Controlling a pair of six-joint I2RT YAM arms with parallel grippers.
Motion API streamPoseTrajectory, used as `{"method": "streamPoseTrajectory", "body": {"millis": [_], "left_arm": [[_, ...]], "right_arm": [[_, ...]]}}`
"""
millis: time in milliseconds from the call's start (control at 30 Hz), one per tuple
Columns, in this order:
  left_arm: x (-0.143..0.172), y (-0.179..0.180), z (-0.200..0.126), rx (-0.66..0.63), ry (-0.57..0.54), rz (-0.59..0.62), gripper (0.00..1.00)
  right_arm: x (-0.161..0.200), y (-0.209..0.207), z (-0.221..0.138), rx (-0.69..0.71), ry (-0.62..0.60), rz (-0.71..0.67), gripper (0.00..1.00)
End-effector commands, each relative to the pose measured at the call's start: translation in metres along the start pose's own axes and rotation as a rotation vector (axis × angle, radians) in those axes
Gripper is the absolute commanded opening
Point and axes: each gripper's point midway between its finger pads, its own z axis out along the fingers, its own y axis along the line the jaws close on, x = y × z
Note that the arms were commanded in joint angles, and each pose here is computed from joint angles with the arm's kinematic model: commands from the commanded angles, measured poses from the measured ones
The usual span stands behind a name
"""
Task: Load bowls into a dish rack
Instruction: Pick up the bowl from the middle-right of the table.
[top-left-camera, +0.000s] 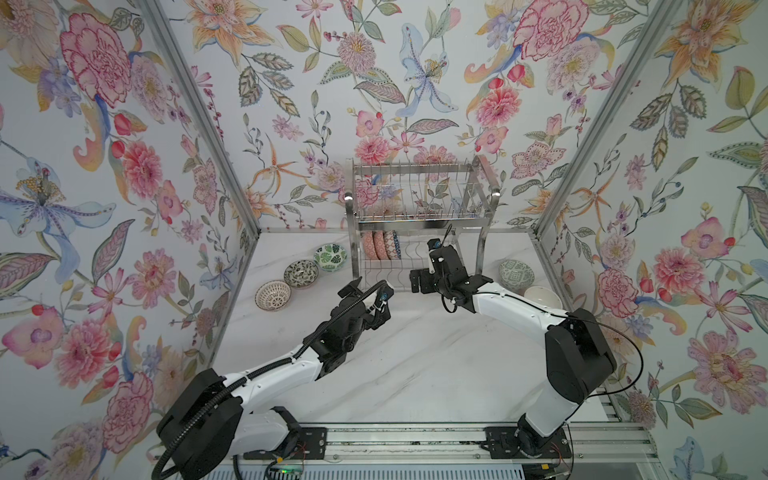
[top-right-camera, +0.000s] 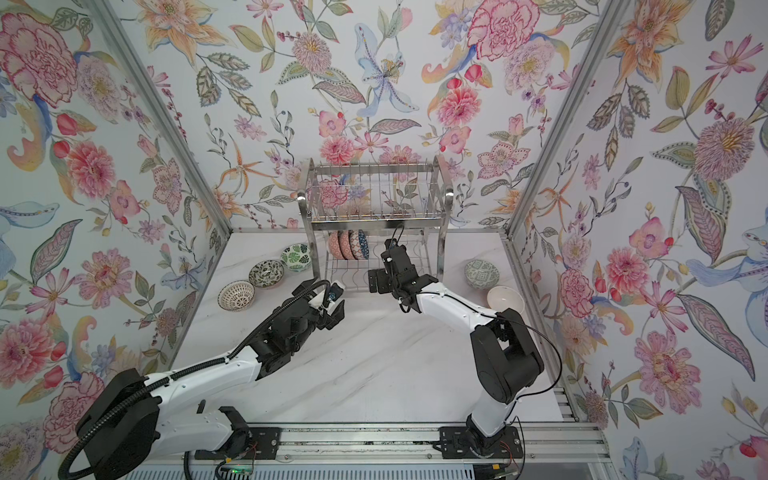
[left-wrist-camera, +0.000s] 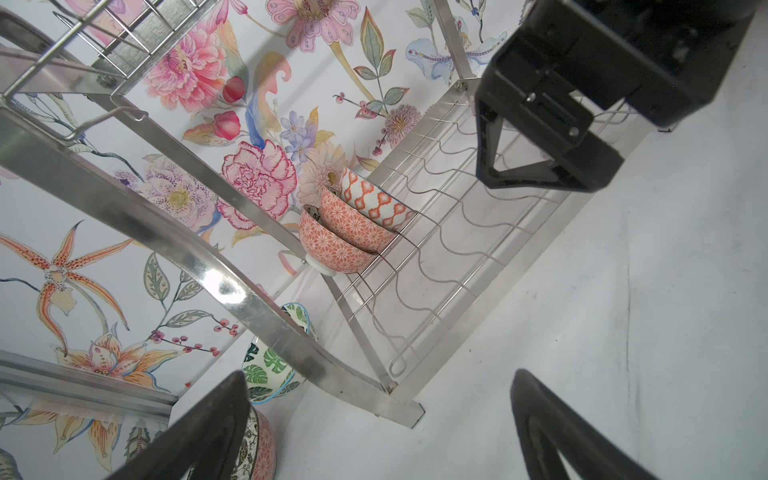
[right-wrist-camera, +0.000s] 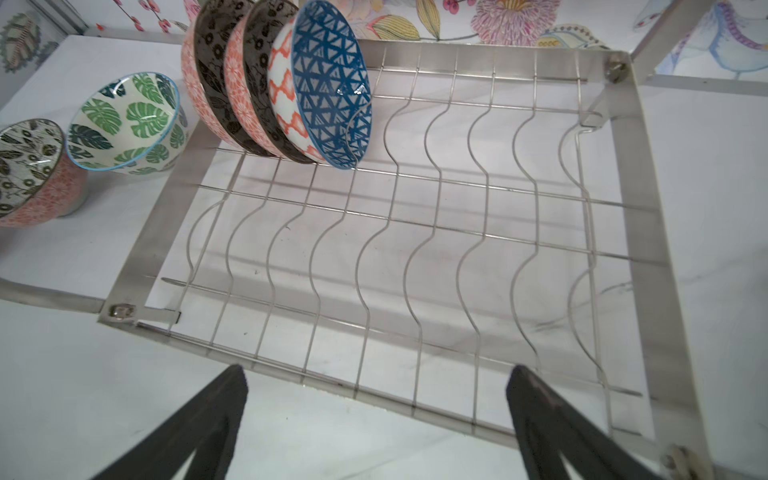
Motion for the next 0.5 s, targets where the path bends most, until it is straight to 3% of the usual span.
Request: {"method": "streamPoseTrajectory", "body": {"millis": [0,200,467], "left_arm": [[-0.005,-0.005,0.0,0.019,-0.007,-0.001,0.99],[-0.01,-0.01,-0.001,0.03,-0.005,0.005,0.99],[-0.032,-0.027,0.005,0.088,0.009,0.026,0.99]], "right_arm": [[0.012,-0.024,-0.021,0.136,0.029,0.013,0.99],[0.029,-0.048,-0.046,0.268,0.102,0.066,0.99],[0.057,-0.084,-0.07,0.309,0.097,0.144,0.99]]}}
